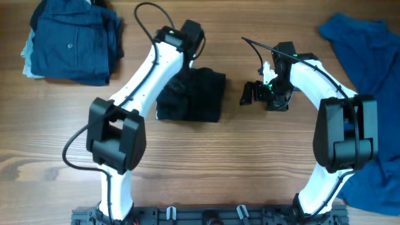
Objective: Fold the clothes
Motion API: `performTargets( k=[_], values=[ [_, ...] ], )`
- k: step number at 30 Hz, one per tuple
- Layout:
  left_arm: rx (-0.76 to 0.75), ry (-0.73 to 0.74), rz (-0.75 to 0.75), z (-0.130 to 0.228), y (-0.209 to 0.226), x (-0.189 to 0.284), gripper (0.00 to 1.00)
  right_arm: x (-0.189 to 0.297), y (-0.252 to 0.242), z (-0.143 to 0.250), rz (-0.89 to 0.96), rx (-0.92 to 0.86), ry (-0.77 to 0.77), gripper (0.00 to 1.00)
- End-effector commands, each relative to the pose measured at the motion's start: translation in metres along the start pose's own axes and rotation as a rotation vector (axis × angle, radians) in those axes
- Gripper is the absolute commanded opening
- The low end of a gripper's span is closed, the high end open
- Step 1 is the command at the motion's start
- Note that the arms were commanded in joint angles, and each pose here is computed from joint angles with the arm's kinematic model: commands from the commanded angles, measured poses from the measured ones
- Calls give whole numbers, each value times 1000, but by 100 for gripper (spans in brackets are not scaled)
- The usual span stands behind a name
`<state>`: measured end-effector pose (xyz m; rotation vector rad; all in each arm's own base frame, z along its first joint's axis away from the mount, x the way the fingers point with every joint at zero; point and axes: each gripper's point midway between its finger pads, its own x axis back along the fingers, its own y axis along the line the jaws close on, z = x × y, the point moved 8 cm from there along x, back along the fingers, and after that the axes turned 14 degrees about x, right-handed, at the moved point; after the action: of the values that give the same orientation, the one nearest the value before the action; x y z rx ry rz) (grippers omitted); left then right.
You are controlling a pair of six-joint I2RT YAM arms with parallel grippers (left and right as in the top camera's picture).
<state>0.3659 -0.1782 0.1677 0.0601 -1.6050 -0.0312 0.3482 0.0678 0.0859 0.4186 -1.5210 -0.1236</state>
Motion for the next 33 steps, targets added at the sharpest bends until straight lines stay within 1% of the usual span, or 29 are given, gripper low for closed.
performTargets(
  k=[1,2,3,4,5,9,11,13,15,16,17,18,19,20,21,23,24,25,28,29,30,33],
  values=[
    [-33,-72,23,4,-21,17,62,-9,-5,3,34,-13,35,100],
    [-43,-80,28,5,-26,17,63,-9,-5,3,34,-13,36,100],
    [-55,-84,44,7,-32,18,59,-9,-5,3,34,-14,38,100],
    [-66,-84,76,8,-39,18,53,-9,-5,4,33,-14,39,100],
    [-82,-79,148,10,-51,20,49,-9,-5,3,33,-14,39,100],
    [-105,-70,264,12,-69,23,49,-9,-5,4,33,-15,39,100],
    [-112,-72,330,14,-72,40,49,-9,-4,3,29,-16,38,100],
    [-112,-104,342,16,-67,62,42,-9,-4,3,30,-21,33,100],
    [-97,-162,333,18,-56,88,41,-8,-2,2,9,-19,27,99],
    [-38,-214,316,18,-44,106,43,-6,0,0,-12,-18,19,95],
    [26,-262,308,18,-32,121,52,-4,3,-3,-39,-22,7,94],
    [110,-323,305,18,-11,141,64,1,6,-5,-54,-45,-7,93],
    [161,-356,311,18,4,154,70,6,9,-8,-61,-62,-20,94],
    [210,-382,320,19,21,165,71,12,12,-10,-68,-66,-35,93],
    [269,-400,326,21,38,174,72,19,16,-12,-71,-56,-55,93],
    [412,-414,325,24,74,187,83,33,29,-15,-70,-16,-98,93],
    [498,-411,309,27,100,191,90,39,37,-16,-70,7,-116,93],
    [619,-376,269,30,135,188,100,49,60,-16,-74,53,-145,95],
    [767,-295,207,36,176,176,100,55,101,-17,-71,131,-165,96],
    [801,-275,191,36,187,172,100,55,116,-19,-42,144,-175,97],
    [841,-264,178,36,200,169,100,55,129,-20,9,152,-190,99],
    [922,-246,155,38,225,160,100,60,175,-18,163,231,-254,99]
  ],
)
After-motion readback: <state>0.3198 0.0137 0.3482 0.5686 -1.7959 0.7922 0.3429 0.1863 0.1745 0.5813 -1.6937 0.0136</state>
